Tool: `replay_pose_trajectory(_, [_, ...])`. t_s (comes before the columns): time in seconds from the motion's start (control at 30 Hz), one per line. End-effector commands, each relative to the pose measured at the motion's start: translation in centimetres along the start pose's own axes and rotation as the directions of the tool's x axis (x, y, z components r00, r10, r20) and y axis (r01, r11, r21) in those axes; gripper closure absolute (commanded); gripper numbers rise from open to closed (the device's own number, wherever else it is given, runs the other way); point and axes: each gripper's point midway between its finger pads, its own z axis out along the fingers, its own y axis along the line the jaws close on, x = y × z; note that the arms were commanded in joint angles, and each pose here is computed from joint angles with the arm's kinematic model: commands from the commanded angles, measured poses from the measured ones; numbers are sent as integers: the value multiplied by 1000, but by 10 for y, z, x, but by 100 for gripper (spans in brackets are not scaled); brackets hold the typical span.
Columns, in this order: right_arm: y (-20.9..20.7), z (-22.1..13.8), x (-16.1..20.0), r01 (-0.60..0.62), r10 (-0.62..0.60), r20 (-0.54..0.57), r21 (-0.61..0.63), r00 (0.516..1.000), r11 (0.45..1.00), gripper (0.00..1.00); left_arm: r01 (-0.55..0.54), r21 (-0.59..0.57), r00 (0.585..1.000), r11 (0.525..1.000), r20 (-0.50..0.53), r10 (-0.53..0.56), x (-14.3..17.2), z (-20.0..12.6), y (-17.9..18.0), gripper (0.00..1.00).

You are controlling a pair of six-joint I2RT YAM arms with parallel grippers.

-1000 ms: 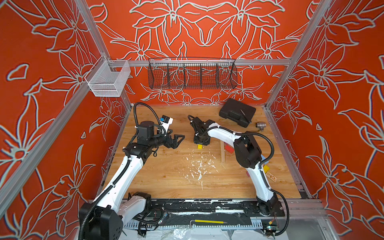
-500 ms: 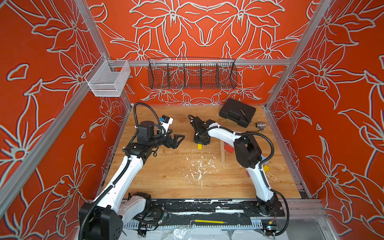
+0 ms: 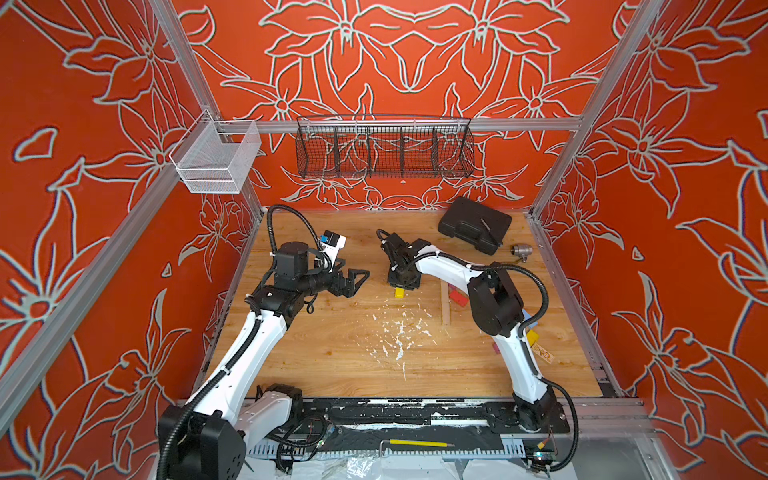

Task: Assemble the letter k with building blocks
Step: Assemble the building block at the center of the board, then pick up the building block from the center of the board.

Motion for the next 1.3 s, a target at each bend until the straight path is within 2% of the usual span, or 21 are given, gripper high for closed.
replay_pose_trajectory(0.0, [-6,4,0,-17,17,-7,31,1000,999,63,-13,18,1000,1000,9,13,-2,1,-1,2])
replay_pose_trajectory(0.2, [-1,-11,-3,-14,14,-2,6,1000,1000,57,-13,16,1000,1000,8,13,-2,1,-1,3])
replay_pose_trajectory(0.4, [-11,-59,-14,-19,21,61,-32,998,999,52,8,17,999,1000,37,-9,-7,4,1,3])
replay_pose_trajectory(0.57, [-59,-108,-18,-49,53,142,-31,988,998,49,119,24,993,993,22,-119,-14,19,-3,3])
replay_pose_trajectory(0.7, [-115,-144,-14,-79,77,206,0,976,997,45,155,-19,987,988,-41,-156,-9,30,-12,2])
replay_pose_trajectory(0.8, [-160,-160,-9,-96,85,239,33,967,995,41,146,-2,985,989,-95,-146,-4,37,-26,2])
replay_pose_trajectory(0.93, [-216,-164,2,-100,75,223,101,972,990,38,59,102,988,993,-145,-43,5,44,-58,4])
replay_pose_trajectory(1.03, [-251,-159,14,-135,108,174,155,979,979,37,-27,226,986,974,-155,64,13,50,-93,4])
replay_pose_trajectory(1.17, [-286,-141,30,-210,192,114,179,975,961,38,-177,442,959,880,-123,255,25,63,-153,3])
replay_pose_trajectory(1.27, [-297,-131,34,-249,235,98,171,967,953,39,-301,539,908,786,-91,410,33,74,-184,0])
